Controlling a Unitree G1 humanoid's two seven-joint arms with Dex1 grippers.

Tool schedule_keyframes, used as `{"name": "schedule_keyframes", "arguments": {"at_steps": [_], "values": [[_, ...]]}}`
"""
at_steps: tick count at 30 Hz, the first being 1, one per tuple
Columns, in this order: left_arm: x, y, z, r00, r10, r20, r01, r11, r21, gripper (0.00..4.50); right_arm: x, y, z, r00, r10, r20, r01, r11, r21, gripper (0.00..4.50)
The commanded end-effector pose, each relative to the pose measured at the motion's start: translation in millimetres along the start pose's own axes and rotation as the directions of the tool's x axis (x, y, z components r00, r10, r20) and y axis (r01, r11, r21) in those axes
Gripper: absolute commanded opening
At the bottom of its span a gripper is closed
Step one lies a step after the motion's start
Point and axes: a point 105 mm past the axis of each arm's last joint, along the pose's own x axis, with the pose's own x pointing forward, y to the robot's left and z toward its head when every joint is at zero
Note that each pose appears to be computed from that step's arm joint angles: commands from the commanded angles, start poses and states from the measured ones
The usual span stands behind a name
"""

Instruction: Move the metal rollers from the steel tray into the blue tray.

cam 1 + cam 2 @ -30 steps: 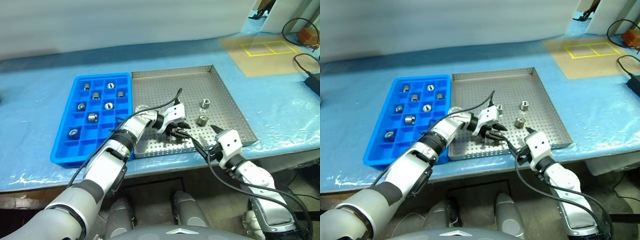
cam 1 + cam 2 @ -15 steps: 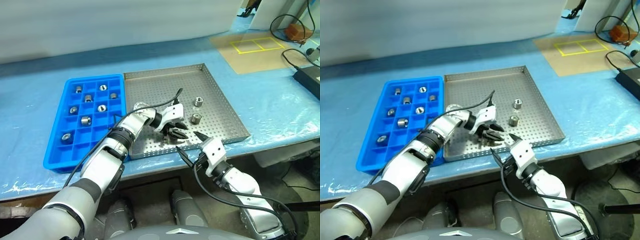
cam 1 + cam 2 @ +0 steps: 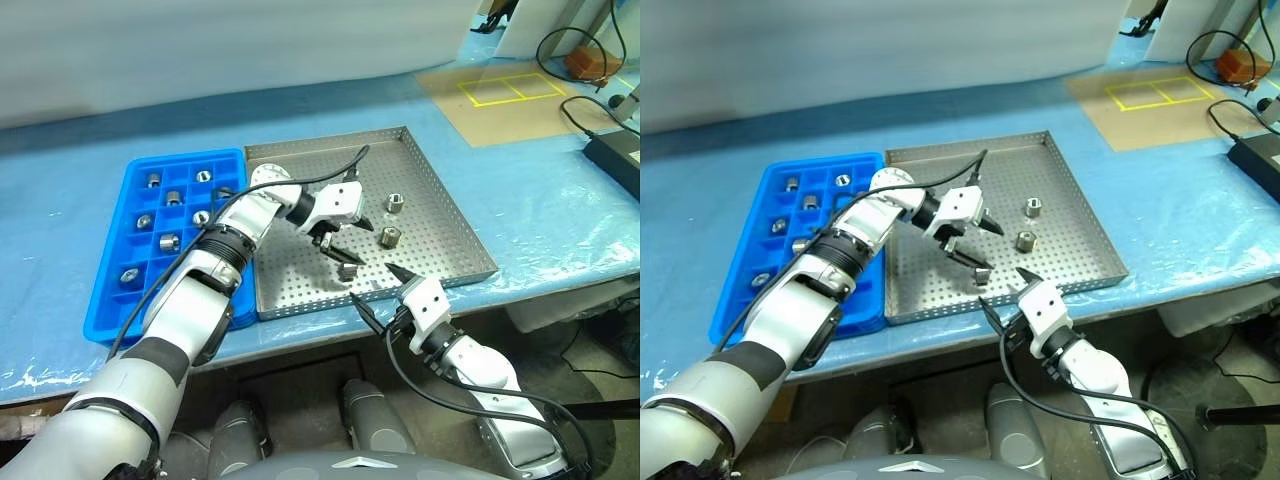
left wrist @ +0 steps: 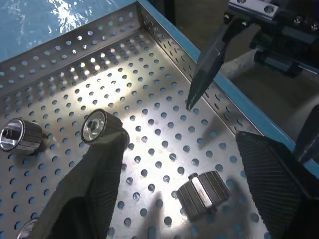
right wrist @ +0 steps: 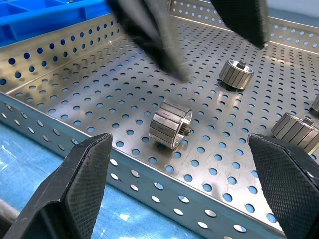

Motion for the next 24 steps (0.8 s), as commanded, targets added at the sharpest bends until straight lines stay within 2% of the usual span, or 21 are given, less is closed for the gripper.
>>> {"name": "schedule_keyframes", "arguments": {"at_steps": [1,6,15,18,24], "values": [[1.9,-4.1,-2.0,0.998,-0.031,-0.053,0.035,0.997,0.069,4.47,-3.5,10.4,-40.6,0.987,0.028,-0.157,-0.024,0.999,0.028,4.5],[9.2,-12.8,-12.8,0.993,-0.078,-0.088,0.083,0.996,0.045,4.47,-2.0,10.3,-40.2,0.988,0.027,-0.153,-0.022,0.999,0.03,4.5],[18.8,-20.2,-43.1,0.972,-0.077,-0.22,0.086,0.996,0.033,4.47,-4.0,8.6,-39.1,0.988,0.014,-0.152,-0.009,1.0,0.029,4.5],[24.7,-19.4,-43.6,0.976,-0.058,-0.209,0.067,0.997,0.035,3.84,-4.6,8.0,-38.2,0.989,0.012,-0.15,-0.007,1.0,0.03,4.5],[30.7,-17.9,-35.2,0.991,-0.035,-0.126,0.036,0.999,0.008,1.82,-5.1,7.1,-37.0,0.989,0.008,-0.147,-0.003,0.999,0.035,4.5]]}}
